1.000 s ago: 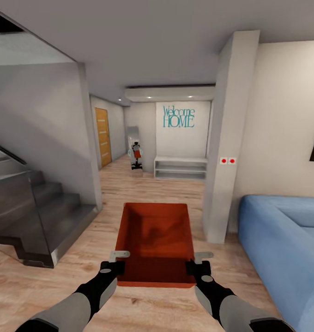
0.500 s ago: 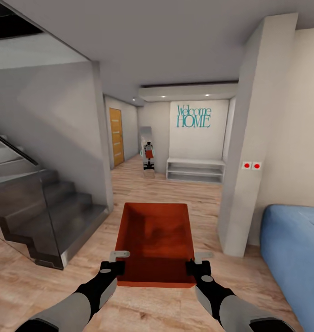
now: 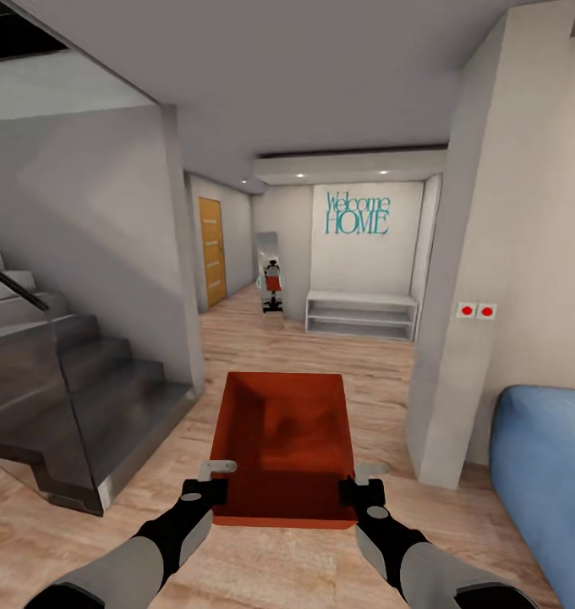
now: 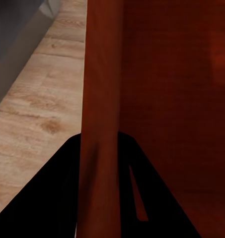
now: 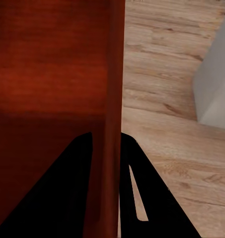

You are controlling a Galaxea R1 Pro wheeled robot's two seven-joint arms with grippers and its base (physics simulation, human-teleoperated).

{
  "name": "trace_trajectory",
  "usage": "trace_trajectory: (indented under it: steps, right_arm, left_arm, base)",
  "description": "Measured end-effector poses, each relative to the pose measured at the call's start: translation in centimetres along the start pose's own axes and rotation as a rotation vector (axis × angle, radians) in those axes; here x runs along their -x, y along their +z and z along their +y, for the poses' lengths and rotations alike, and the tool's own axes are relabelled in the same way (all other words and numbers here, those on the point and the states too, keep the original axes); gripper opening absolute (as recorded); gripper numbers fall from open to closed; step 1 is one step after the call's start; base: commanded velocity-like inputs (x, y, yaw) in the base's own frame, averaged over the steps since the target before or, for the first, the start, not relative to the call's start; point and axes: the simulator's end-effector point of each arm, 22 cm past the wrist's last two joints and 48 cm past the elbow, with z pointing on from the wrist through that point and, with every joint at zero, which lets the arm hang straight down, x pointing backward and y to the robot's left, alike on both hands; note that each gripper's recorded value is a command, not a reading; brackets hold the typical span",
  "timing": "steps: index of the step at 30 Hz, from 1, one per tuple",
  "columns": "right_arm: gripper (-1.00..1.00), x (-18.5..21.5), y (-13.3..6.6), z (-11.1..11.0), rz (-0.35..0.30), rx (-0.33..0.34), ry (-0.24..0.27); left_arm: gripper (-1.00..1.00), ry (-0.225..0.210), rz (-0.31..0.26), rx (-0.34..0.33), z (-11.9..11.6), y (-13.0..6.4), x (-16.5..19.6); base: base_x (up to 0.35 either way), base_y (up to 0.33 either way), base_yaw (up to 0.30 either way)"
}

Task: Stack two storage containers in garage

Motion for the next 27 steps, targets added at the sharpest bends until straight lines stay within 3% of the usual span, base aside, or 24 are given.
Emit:
trace_trajectory:
  steps: [27]
  right_arm:
    - [-1.00,-0.09,-0.06,0.11,0.002,-0.006,-0.010]
  left_arm:
    - [-1.00,0.003,0.001,0.000,0.14,0.02,-0.03]
  base:
    - [0.321,0.000,0.000]
